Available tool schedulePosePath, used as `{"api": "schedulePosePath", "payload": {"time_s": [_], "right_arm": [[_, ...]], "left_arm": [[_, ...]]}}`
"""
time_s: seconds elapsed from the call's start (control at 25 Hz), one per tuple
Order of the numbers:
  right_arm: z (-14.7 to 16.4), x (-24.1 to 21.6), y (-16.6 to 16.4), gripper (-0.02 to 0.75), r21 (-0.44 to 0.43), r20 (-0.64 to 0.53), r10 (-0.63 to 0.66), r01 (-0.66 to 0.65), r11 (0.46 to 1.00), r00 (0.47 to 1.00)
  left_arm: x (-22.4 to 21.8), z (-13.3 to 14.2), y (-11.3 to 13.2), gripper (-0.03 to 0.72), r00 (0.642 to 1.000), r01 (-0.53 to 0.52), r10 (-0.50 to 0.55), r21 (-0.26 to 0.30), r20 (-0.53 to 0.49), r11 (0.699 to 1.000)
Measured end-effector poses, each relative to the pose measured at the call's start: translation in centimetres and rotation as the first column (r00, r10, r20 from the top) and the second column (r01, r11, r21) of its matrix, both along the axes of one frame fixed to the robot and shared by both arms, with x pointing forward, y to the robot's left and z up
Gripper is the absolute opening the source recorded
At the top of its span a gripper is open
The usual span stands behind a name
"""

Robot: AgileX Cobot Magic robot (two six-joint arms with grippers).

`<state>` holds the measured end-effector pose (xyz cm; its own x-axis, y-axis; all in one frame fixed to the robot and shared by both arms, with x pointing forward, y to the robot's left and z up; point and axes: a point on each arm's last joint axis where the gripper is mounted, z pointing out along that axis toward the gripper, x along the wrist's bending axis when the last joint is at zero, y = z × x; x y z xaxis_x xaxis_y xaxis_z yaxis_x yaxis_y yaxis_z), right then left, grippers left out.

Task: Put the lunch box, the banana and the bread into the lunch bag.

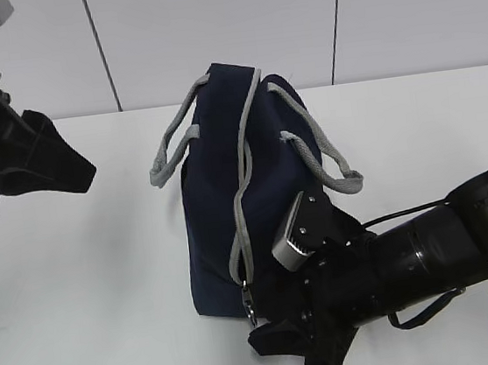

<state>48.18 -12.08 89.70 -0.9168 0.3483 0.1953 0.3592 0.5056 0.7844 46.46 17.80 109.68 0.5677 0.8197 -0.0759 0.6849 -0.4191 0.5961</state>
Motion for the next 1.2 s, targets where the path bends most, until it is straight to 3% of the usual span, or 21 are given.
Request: {"api": "schedulePosePath", "payload": {"time_s": [0.52, 0.84, 1.2], "right_arm": [[0.33, 0.86, 0.17, 0.237, -0.015, 0.03, -0.015, 0.016, 1.0, 0.999], [0.44, 0.99, 0.23, 0.0, -0.012, 0.034, -0.016, 0.017, 1.0, 0.999], [0.61, 0.66, 0.13, 0.0, -0.024, -0.022, -0.024, 0.024, 0.999, 0.999]], "left_arm": [[-0.02, -0.04, 0.05, 0.35, 1.0, 0.002, -0.002, 0.009, -0.001, 1.0], [-0.03, -0.04, 0.06, 0.35, 1.0, 0.002, -0.002, 0.009, -0.003, 1.0], [-0.03, -0.04, 0.06, 0.35, 1.0, 0.002, -0.002, 0.009, -0.002, 1.0]]}}
